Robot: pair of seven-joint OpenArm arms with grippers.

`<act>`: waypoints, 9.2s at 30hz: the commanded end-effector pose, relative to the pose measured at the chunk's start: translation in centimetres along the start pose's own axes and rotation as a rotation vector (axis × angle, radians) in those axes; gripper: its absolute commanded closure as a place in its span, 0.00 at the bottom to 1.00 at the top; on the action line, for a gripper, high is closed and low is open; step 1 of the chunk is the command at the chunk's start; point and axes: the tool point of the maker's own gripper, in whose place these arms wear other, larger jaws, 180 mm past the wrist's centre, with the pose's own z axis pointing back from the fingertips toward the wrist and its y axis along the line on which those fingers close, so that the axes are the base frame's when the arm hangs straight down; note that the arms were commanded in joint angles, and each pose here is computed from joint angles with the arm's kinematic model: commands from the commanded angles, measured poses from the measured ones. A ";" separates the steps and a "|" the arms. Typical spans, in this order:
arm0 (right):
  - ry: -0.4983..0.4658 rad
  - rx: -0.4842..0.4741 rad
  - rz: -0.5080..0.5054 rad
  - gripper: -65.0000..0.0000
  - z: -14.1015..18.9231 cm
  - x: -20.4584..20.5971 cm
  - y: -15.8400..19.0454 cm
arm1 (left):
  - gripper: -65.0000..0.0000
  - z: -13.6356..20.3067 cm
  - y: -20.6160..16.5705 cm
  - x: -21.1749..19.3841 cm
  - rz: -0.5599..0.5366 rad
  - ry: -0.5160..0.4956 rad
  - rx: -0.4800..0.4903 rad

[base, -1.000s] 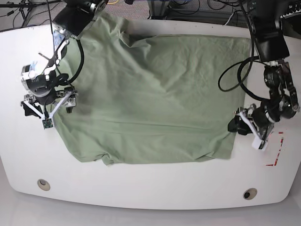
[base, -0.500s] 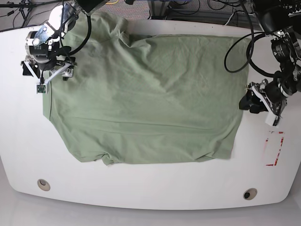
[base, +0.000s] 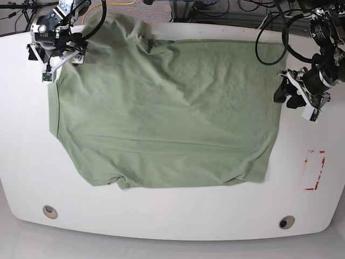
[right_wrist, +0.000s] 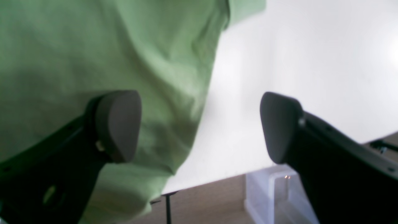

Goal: Fold the T-shirt properly
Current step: 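Move both grippers to the polo's collar-side corners, then grasp the polo's corners with both grippers and adjust the left grip, then pull the grasped corners with both grippers to tension the polo, then release the polo with both grippers and lift them away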

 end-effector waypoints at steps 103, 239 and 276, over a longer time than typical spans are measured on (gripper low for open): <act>0.042 0.161 -0.099 0.98 -1.7 -3.9 2.4 | 0.28 0.0 -1.4 -15.7 0.197 0.370 -0.020; -0.077 0.081 -0.049 0.98 0.4 0.3 0.4 | 0.94 2.6 -1.4 -10.6 -0.004 0.325 0.070; -0.208 0.129 -0.096 0.98 -2.6 8.4 -0.4 | 0.94 -2.4 2.5 1.3 -0.050 0.086 0.061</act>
